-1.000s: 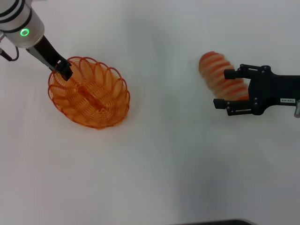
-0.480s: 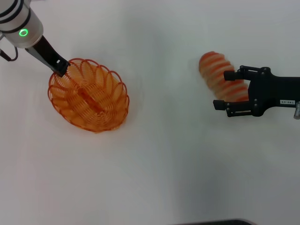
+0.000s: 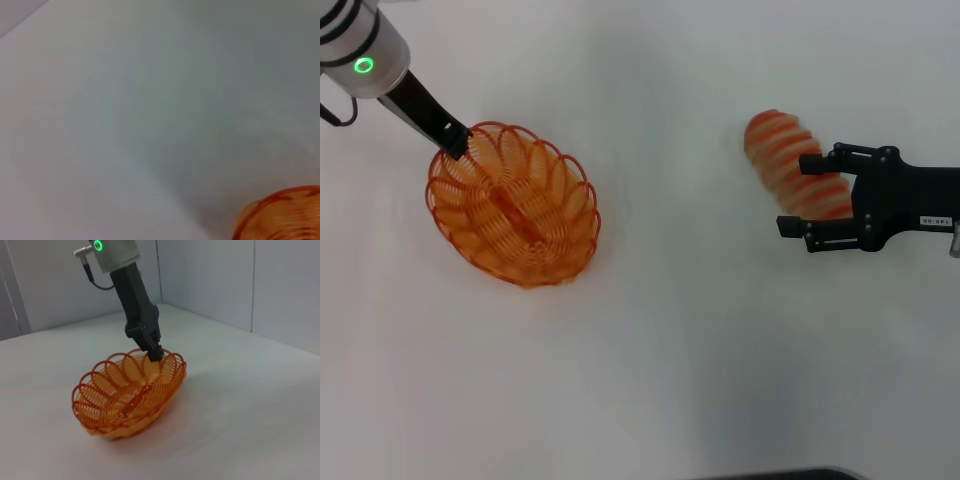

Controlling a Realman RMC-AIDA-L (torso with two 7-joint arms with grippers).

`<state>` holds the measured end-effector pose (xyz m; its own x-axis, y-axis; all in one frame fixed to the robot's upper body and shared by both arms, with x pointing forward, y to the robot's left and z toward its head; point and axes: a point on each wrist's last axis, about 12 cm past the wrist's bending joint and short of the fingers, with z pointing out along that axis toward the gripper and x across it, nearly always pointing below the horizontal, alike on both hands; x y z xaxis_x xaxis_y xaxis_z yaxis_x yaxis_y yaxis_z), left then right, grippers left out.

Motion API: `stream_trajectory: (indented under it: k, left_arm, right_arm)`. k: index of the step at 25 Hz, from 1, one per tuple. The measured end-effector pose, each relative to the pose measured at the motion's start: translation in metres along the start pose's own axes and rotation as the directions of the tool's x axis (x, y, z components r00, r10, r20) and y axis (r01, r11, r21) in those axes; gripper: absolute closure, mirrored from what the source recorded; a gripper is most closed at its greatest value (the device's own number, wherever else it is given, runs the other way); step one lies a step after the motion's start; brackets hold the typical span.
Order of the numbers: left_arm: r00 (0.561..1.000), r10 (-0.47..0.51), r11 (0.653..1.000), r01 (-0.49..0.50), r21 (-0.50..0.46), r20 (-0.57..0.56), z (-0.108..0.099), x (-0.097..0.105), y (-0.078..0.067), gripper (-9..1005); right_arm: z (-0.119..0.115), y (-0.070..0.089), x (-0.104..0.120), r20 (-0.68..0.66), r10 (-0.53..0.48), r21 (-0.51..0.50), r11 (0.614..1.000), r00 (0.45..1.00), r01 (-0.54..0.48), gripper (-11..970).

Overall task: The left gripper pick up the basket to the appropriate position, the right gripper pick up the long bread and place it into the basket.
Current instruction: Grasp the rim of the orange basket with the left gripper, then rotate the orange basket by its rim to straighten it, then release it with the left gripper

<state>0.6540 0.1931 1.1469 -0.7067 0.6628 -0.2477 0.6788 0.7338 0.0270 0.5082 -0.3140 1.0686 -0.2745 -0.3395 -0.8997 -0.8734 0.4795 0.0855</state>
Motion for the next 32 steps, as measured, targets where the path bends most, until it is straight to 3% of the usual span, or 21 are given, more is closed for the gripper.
stream_trajectory:
  k: [9, 19, 23, 28, 29, 30, 32]
  left_arm:
    - [0.996, -0.066, 0.992, 0.059, 0.113, 0.062, -0.022, 0.009, 0.013, 930]
    - [0.978, -0.171, 0.959, 0.138, 0.248, 0.118, -0.039, 0.022, 0.021, 939]
    - [0.944, -0.291, 0.921, 0.232, 0.314, 0.153, -0.042, 0.03, 0.028, 939]
    - [0.863, -0.475, 0.839, 0.384, 0.387, 0.173, -0.042, 0.055, 0.042, 939]
    - [0.863, -0.475, 0.839, 0.384, 0.387, 0.173, -0.042, 0.055, 0.042, 939]
    - [0.827, -0.537, 0.8, 0.437, 0.411, 0.165, -0.04, 0.067, 0.045, 939]
    - [0.827, -0.537, 0.8, 0.437, 0.411, 0.165, -0.04, 0.067, 0.045, 939]
  right_arm:
    - [0.0, 0.0, 0.0, 0.005, 0.0, 0.001, 1.0, 1.0, 0.0, 34]
    - [0.0, -0.001, -0.001, 0.007, -0.015, 0.001, 1.0, 1.0, 0.015, 34]
    - [-0.002, -0.001, -0.001, 0.015, -0.022, 0.013, 1.0, 1.0, 0.022, 34]
    - [-0.008, -0.002, -0.001, 0.046, -0.029, 0.037, 0.999, 0.999, 0.027, 35]
    - [-0.009, -0.002, -0.001, 0.051, -0.032, 0.042, 0.999, 0.998, 0.029, 35]
    - [-0.01, -0.003, -0.001, 0.057, -0.034, 0.047, 0.998, 0.998, 0.031, 35]
    - [-0.012, -0.003, -0.001, 0.065, -0.035, 0.056, 0.998, 0.997, 0.032, 35]
